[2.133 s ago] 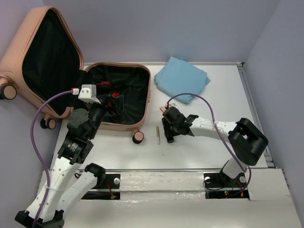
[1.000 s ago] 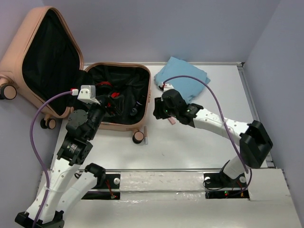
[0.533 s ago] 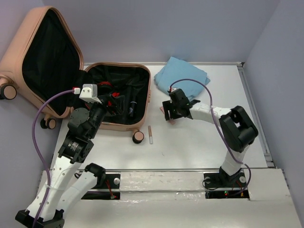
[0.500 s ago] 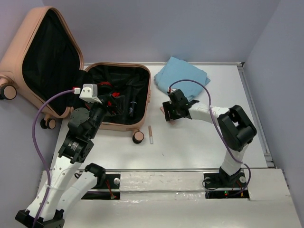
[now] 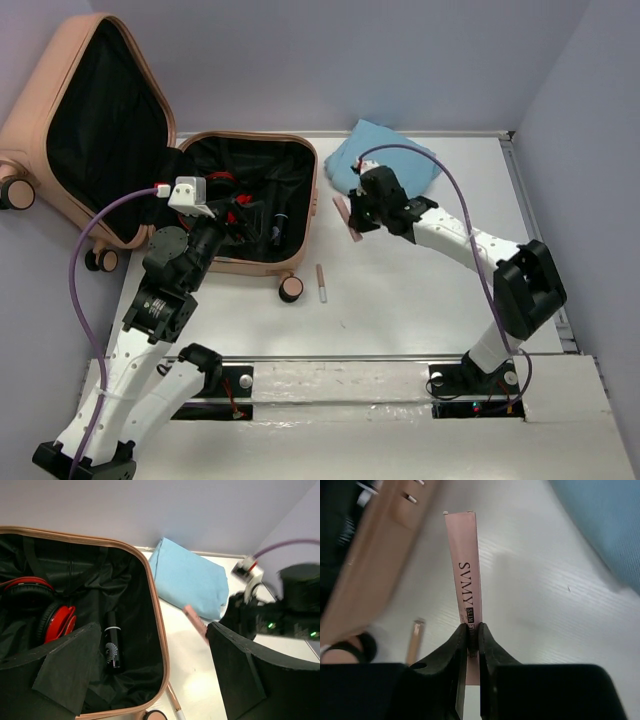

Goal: Pack the luggage

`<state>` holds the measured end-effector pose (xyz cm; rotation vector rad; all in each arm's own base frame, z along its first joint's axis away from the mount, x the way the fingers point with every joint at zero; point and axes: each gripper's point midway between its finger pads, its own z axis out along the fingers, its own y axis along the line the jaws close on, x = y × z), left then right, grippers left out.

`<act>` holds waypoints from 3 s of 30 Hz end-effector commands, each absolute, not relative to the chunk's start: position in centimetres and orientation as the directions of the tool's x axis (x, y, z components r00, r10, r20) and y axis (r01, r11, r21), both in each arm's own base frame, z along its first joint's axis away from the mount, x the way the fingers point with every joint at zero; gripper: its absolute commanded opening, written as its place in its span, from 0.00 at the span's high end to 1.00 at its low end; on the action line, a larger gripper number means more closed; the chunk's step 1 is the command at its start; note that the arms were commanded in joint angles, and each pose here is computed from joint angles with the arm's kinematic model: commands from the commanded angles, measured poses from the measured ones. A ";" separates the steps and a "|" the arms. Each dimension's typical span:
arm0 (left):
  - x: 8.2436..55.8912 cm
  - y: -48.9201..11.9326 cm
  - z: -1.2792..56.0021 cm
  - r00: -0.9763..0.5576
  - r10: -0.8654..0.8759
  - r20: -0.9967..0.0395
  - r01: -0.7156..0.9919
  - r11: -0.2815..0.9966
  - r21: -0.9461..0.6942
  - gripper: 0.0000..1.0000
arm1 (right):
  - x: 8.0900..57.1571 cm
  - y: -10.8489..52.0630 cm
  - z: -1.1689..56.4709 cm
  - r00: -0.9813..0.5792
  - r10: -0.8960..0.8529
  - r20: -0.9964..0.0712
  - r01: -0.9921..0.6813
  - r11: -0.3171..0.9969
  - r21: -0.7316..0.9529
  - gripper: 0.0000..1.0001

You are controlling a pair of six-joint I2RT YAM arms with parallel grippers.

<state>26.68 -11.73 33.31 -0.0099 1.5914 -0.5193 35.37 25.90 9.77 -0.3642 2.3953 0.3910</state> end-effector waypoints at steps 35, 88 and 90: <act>27.0 -12.3 34.6 -0.080 -0.334 -0.939 0.337 0.878 -0.341 0.01 | 27.5 30.3 1.8 -0.817 -0.208 -0.538 -0.323 0.938 0.128 0.63; 27.3 -17.6 32.0 -0.279 -0.349 -0.895 0.476 0.759 -0.444 0.01 | 52.1 13.7 3.5 -0.675 0.577 -0.460 0.269 0.773 0.575 0.63; 27.3 -18.5 31.7 -0.306 -0.333 -0.892 0.503 0.739 -0.448 0.01 | 51.5 13.0 3.1 -0.665 0.593 -0.455 0.288 0.765 0.576 0.85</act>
